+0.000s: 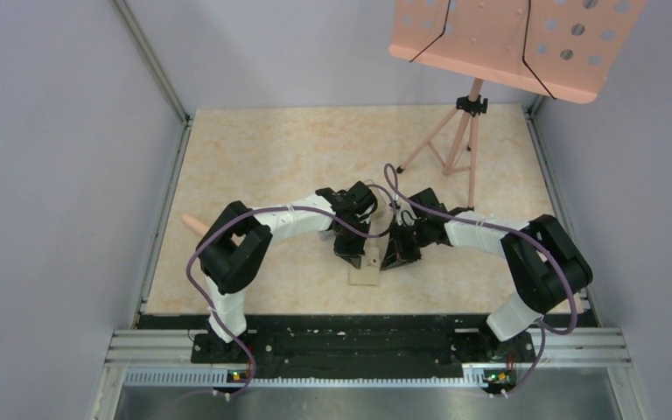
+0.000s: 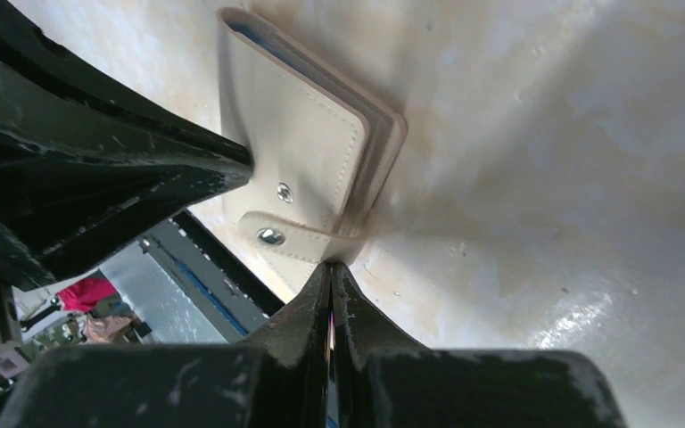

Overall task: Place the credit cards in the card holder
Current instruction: Close the card holder at the center of the board.

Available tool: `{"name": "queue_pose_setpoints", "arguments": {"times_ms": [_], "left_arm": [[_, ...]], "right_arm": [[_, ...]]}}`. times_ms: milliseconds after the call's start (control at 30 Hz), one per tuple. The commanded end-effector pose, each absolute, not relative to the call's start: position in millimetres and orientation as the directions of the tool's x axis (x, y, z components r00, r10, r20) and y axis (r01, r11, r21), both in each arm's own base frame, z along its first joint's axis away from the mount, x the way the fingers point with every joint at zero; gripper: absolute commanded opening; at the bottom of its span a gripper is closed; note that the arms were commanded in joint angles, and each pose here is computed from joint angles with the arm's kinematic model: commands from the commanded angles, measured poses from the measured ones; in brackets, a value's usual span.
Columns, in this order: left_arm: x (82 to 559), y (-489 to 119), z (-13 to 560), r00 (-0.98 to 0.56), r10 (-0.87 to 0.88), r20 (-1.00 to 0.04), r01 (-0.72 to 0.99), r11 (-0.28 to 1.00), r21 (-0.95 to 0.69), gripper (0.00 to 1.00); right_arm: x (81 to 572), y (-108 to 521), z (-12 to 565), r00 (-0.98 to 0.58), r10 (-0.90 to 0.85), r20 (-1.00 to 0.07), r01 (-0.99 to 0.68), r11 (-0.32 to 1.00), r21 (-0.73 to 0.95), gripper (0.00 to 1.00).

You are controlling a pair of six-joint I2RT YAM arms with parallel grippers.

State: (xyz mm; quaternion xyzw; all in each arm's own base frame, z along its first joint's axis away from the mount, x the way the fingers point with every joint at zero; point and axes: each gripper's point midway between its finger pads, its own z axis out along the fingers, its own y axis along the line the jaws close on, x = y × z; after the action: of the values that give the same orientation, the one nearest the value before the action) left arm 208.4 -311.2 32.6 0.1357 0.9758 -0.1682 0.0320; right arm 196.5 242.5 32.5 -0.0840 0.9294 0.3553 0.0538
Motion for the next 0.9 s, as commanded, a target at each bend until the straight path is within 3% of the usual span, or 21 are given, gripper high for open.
{"name": "queue_pose_setpoints", "arguments": {"times_ms": [0, 367, 600, 733, 867], "left_arm": [[213, -322, 35, -0.952, 0.276, -0.131, 0.305, 0.893, -0.332, 0.0], [216, -323, 39, -0.95, 0.274, -0.149, 0.31, 0.89, -0.334, 0.02], [222, -329, 65, -0.947, 0.245, -0.208, 0.307, 0.878, -0.367, 0.17], [226, -332, 79, -0.949, 0.207, -0.237, 0.289, 0.872, -0.395, 0.33], [228, -333, 84, -0.958, 0.16, -0.239, 0.255, 0.859, -0.445, 0.36]], "right_arm": [[212, 262, 49, -0.969, -0.132, -0.209, -0.242, 0.677, 0.695, 0.0], [204, 269, 30, -0.972, -0.188, -0.14, -0.232, 0.694, 0.681, 0.0], [203, 267, 27, -0.972, -0.193, -0.136, -0.234, 0.714, 0.66, 0.0], [202, 265, 26, -0.972, -0.193, -0.136, -0.235, 0.716, 0.657, 0.0], [201, 265, 26, -0.971, -0.193, -0.138, -0.236, 0.718, 0.655, 0.0]]}}
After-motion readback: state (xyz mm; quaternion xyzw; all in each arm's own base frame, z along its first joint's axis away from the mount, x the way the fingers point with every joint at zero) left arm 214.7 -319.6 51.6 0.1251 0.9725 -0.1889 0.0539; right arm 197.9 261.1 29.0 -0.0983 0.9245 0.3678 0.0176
